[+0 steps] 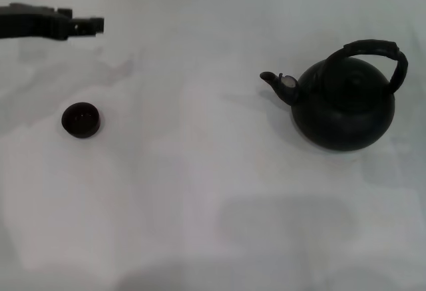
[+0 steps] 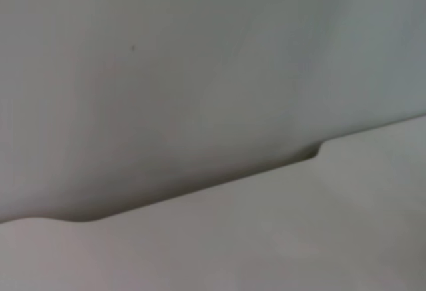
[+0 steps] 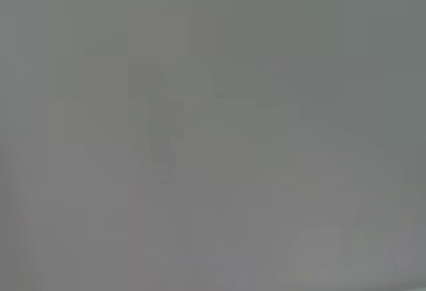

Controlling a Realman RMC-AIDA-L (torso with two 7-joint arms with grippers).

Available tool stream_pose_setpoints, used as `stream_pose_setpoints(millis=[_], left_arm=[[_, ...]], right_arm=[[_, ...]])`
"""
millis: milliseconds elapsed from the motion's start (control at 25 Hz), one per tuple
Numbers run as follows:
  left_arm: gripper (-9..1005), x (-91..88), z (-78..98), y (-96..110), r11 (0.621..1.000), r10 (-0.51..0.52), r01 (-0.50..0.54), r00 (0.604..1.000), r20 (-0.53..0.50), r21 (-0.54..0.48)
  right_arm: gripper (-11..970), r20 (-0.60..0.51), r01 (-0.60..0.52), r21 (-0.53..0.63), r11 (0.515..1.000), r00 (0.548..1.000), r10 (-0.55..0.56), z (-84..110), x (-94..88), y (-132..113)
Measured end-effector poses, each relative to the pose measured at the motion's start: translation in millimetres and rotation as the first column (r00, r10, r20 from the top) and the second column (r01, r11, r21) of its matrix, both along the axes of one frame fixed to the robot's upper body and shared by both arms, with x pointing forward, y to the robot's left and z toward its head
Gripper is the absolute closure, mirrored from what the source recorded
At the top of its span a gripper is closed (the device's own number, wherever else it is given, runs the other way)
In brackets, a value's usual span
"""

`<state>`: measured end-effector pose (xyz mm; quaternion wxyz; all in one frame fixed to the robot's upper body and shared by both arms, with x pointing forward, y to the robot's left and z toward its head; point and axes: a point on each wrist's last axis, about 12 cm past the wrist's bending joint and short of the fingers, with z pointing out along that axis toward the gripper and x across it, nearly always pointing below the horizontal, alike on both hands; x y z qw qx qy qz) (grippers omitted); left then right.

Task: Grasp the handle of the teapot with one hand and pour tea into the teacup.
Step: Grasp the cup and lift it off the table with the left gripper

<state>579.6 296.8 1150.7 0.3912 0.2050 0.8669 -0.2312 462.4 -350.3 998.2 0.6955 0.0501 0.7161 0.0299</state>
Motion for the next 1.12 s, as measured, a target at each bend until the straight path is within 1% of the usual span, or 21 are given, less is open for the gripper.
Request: stream_pose_setpoints(millis=[120, 240, 520, 720, 840, 920, 1120], left_arm=[[273, -2.7, 7.8, 2.4, 0.998, -0.002, 0.006, 0.997, -0.071, 0.057], [271, -4.0, 8.0, 4.9, 0.992, 0.02, -0.005, 0.993, -0.117, 0.129], [264, -2.9, 6.1, -2.5, 0.976, 0.009, 0.028, 0.986, -0.166, 0.215], [257, -0.8, -2.2, -9.0, 0.967, 0.007, 0.043, 0.981, -0.195, 0.252], [252, 0.7, -6.2, -18.1, 0.961, -0.025, 0.085, 0.975, -0.221, 0.262], [249, 0.8, -9.0, -25.0, 0.952, -0.041, 0.108, 0.972, -0.23, 0.287], [240, 0.9, -16.0, -28.6, 0.943, -0.032, 0.117, 0.964, -0.265, 0.313]], right_arm=[[100, 0.001, -0.001, 0.0, 1.0, 1.0, 0.001, 0.3, 0.6, 0.2], [99, 0.0, -0.002, -0.001, 1.0, 1.0, 0.002, 0.4, 1.5, 0.5], [99, -0.006, -0.003, 0.001, 1.0, 1.0, 0.003, -0.2, 2.4, 0.8], [99, -0.014, -0.001, 0.002, 1.0, 1.0, 0.001, -1.2, 2.4, 1.1], [99, -0.016, -0.001, 0.003, 1.0, 1.0, 0.001, -1.6, 2.1, 1.1], [100, -0.016, 0.0, 0.003, 1.0, 1.0, 0.0, -1.6, 2.1, 1.2], [100, -0.017, 0.001, 0.003, 1.0, 1.0, -0.001, -1.7, 1.9, 1.0]])
